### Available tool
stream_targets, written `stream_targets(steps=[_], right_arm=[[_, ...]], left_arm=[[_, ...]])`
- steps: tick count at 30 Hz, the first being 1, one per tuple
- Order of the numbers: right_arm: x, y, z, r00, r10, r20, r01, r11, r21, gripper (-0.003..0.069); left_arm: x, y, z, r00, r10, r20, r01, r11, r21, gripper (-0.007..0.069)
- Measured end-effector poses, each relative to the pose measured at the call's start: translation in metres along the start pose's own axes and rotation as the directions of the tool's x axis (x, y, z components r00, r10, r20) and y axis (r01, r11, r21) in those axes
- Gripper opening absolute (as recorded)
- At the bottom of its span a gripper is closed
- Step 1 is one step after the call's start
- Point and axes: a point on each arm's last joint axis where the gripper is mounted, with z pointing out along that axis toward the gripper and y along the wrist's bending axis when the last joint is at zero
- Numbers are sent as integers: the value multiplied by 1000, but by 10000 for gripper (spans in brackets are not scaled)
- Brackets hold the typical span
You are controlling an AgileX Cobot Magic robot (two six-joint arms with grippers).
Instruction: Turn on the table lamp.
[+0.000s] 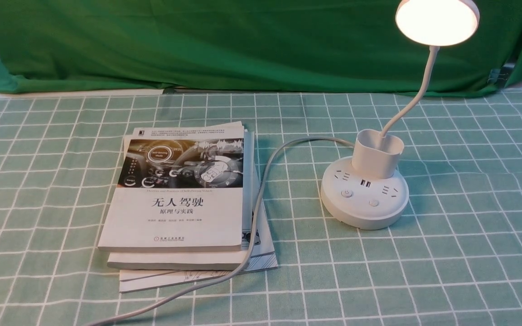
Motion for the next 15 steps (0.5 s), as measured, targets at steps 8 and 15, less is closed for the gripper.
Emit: stream_targets(steps=[8,15], right_arm=[[21,-4,-4,977,-3,-214,15,998,58,143],[23,-4,-5,972,-2,-235,16,998,59,153]], left_arm=[[0,0,0,1000,0,1,0,1000,0,21],[0,0,0,1000,0,1,0,1000,0,21]])
